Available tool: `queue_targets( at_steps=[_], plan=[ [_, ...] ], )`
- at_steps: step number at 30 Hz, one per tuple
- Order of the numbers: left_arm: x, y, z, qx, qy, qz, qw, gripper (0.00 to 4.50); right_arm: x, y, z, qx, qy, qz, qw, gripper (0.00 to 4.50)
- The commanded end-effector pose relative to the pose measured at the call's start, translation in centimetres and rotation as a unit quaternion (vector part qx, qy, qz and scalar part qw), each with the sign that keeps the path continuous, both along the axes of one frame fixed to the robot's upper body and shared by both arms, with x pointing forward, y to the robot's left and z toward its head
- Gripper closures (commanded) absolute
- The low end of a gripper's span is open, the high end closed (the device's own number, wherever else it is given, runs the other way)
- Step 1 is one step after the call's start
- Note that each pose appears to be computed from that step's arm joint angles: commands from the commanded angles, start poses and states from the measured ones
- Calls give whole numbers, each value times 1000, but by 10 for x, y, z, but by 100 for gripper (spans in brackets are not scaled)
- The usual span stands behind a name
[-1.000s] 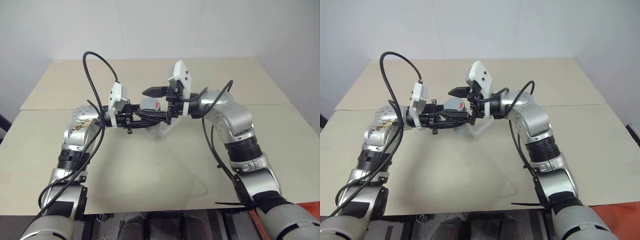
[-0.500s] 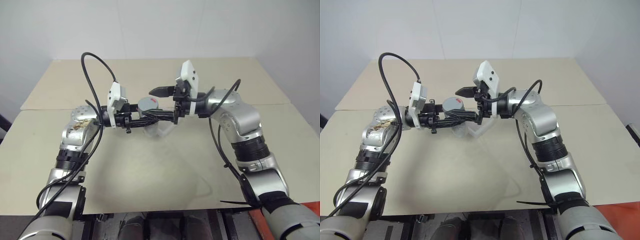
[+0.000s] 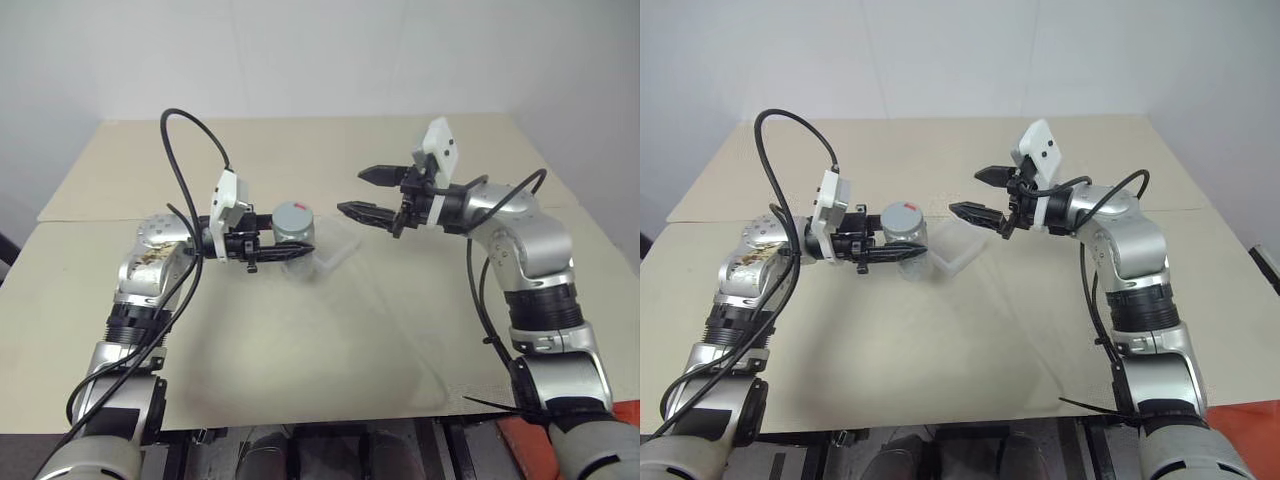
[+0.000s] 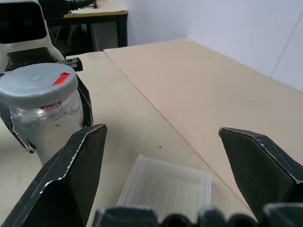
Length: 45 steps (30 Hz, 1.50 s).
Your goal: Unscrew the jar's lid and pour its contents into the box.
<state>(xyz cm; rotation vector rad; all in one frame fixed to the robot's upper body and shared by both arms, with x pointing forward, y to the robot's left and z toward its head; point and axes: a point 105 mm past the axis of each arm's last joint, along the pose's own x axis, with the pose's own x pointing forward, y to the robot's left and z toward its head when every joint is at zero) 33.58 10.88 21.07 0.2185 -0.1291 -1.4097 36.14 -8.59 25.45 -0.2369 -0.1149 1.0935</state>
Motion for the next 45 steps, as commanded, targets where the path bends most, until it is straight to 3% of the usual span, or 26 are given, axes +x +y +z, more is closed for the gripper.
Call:
queue_targets(
  at_steps=[1, 9, 21, 30, 45],
  plan=[
    [-1, -1, 11, -8, -19, -5, 1000, 245, -18, -2, 20, 12, -36, 26, 999, 6],
    [6, -7, 13, -12, -20, -3, 1000, 245, -52, 40, 25, 23, -38, 111, 993, 6],
    [3, -6, 13, -10, -22, -9, 1000, 245, -39, 80, 24, 6, -49, 92, 995, 6],
    [2, -3, 13, -8, -23, -4, 1000, 245, -30, 76, 21, 8, -40, 77, 996, 6],
    [2, -3, 14, -9, -23, -6, 1000, 245, -24, 35, 22, 0, -43, 45, 998, 6]
  ],
)
